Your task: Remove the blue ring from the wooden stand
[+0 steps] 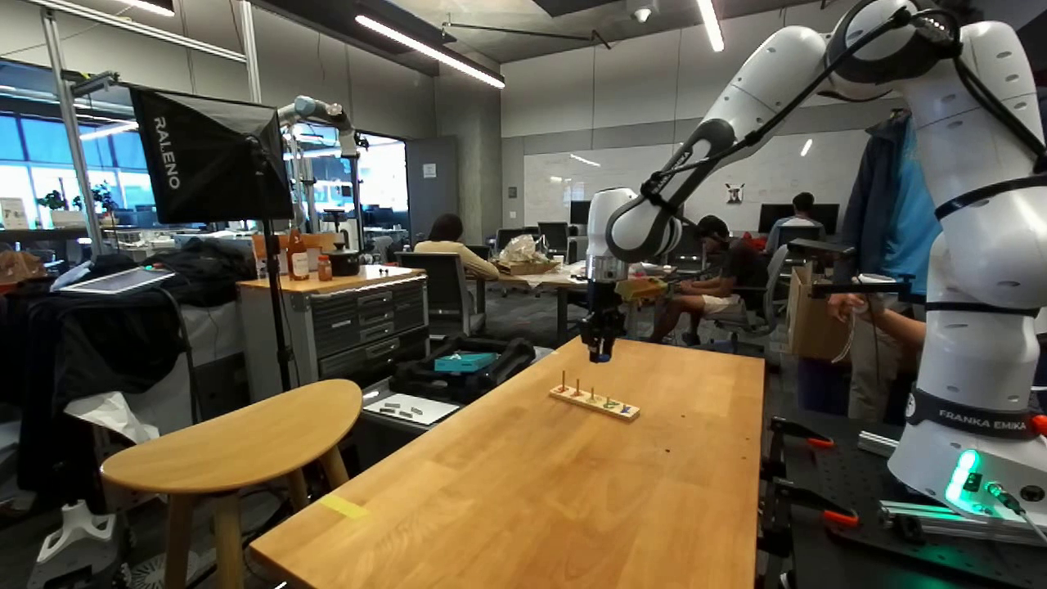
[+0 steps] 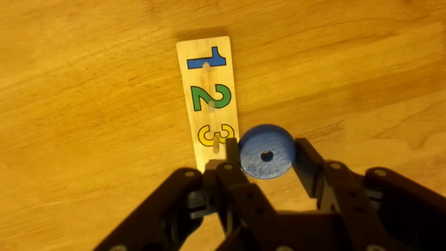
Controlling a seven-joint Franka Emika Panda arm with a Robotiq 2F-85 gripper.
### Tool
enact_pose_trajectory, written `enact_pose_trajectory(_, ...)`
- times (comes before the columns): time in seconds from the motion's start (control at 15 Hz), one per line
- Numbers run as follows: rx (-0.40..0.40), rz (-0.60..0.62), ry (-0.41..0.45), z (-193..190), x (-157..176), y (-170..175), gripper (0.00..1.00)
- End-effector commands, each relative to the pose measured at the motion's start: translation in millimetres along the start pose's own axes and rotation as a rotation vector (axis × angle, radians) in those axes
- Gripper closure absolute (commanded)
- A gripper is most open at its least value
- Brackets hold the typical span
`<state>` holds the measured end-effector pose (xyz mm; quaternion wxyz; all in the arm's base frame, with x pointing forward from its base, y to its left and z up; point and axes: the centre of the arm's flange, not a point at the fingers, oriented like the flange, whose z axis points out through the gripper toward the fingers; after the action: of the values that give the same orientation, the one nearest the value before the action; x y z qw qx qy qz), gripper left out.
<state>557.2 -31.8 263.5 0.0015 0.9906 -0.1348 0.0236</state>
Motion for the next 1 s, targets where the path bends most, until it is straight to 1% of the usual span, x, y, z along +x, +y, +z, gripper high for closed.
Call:
enact_pose_trajectory(0.0,-0.024,0.059,0.016,-23,0,18,0.82)
enact_pose_trajectory(0.13,-0.042,0.098,0.033,-25,9,37,0.82)
enact_pose_trajectory(0.4,-0.104,0.187,0.050,-16,23,90,0.82)
enact_pose_trajectory(0.53,-0.133,0.221,0.054,-3,26,117,0.82)
enact_pose_trajectory(0.67,-0.159,0.242,0.032,17,26,140,0.82)
enact_pose_trajectory(0.93,-0.179,0.267,0.001,62,26,164,0.82)
